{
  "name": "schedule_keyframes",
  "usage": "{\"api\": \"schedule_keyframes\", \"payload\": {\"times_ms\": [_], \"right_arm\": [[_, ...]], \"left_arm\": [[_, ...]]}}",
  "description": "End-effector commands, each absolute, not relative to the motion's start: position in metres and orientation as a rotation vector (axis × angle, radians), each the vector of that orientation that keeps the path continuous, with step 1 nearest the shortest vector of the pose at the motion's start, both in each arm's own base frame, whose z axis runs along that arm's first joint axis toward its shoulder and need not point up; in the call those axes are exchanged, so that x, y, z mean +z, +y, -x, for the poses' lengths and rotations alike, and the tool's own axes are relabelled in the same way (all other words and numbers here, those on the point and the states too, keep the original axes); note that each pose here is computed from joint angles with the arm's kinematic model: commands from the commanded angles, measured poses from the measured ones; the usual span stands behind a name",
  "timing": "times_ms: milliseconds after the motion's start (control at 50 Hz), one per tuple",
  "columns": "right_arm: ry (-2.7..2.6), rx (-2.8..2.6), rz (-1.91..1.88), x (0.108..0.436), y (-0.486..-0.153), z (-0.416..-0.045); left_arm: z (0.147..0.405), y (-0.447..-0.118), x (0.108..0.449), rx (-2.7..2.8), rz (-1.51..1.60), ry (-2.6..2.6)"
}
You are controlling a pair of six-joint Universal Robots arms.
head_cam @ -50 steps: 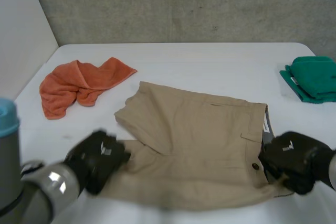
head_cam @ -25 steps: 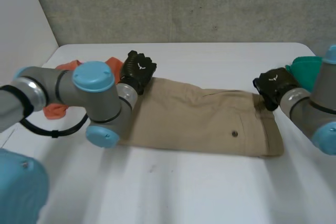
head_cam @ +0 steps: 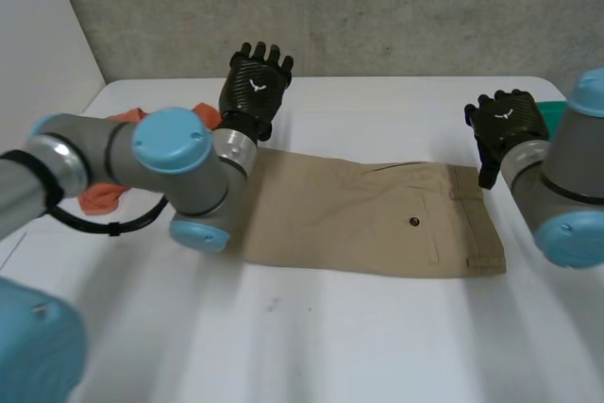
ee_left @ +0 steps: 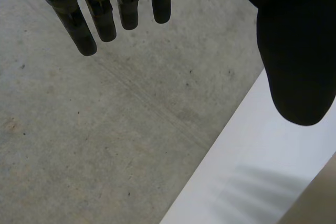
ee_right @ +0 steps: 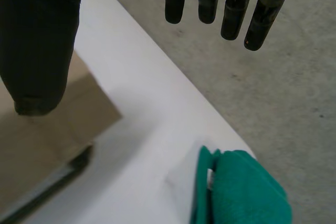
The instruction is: Fold the laundry.
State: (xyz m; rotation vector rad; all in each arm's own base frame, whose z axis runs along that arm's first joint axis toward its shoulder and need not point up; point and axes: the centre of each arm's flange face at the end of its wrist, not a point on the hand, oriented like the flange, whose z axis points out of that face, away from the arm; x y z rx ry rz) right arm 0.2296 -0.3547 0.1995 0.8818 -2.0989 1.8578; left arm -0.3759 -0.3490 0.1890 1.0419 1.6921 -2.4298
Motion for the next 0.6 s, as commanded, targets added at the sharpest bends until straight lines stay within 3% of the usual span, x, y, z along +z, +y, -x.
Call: {"api": "schedule_keyframes", "payload": {"times_ms": [20,200,420,600], "right_arm": [[-2.306,1.736,-0.989,0.191,-0.306,-0.204],[-2.493,1.622,-1.022,0.155,-0.275,-0.186],[-2.474,1.621,-1.011,0.123,-0.294,-0.182],[-2.470,1.622,-0.927,0.125,-0.306,-0.163]], "left_arm": [[0.352,-0.309,0.194,-2.374,-1.056,1.884],[0.326,-0.272,0.186,-2.297,-1.031,2.115],[0.323,-0.269,0.179,-2.266,-1.035,2.145],[0.323,-0.268,0.180,-2.268,-1.033,2.146]]}}
